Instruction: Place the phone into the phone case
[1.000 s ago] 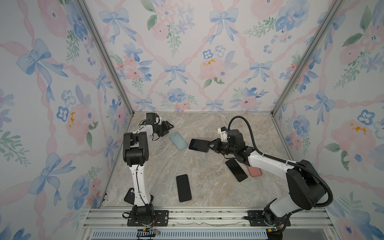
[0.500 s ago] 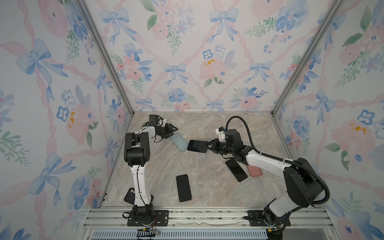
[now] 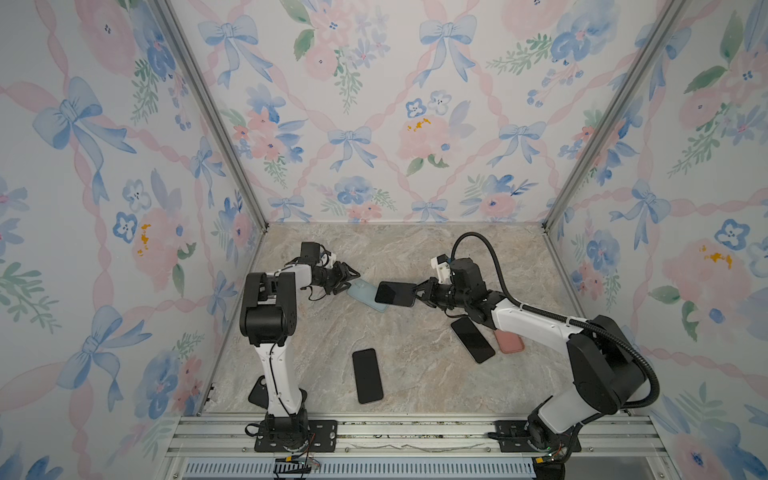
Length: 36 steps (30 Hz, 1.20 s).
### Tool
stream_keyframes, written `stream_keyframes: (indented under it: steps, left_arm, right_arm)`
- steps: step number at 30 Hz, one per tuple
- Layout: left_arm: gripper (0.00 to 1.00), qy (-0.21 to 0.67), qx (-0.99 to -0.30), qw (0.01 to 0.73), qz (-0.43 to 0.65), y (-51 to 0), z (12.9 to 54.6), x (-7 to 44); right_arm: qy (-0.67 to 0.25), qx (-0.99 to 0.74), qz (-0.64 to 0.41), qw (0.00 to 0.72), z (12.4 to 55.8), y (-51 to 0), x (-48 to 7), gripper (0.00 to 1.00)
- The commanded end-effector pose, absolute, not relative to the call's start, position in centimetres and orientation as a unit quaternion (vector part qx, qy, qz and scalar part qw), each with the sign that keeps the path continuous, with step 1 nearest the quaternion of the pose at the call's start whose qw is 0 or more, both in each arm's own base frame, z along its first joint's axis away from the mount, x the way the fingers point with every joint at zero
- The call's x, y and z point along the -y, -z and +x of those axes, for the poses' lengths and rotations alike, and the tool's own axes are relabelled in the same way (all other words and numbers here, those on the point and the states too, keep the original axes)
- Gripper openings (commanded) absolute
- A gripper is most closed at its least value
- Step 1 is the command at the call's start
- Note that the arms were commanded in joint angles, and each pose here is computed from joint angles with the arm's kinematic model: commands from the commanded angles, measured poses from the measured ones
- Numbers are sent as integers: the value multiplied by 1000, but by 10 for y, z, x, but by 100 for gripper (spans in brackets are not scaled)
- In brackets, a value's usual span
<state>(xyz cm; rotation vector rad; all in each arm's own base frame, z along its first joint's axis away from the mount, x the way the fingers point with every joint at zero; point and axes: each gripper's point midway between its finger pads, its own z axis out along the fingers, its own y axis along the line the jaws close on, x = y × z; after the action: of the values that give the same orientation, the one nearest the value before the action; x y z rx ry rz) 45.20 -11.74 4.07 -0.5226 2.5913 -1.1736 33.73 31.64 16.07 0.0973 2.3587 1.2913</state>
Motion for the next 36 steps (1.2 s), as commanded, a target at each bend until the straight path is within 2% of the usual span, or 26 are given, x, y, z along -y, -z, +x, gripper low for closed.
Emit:
stream_keyframes:
  steps: [1,8,21,36]
  left_arm:
    - [57,407,-886,126,-184,-49,437,123]
    - [57,427,-875,129,-190,-47,408,137]
    - [62,421,-876,145,-182,-49,413,127]
    - [62,413,-883,122,-185,-30,411,138]
  right_arm:
    - [-494,-841,18,221,334,-172,-329,4]
    - [-492,-848,18,197,332,-160,-333,4]
    - [-512,-846,35,142,353,-140,-354,4]
    - [-507,-852,48,124,370,-123,-357,3]
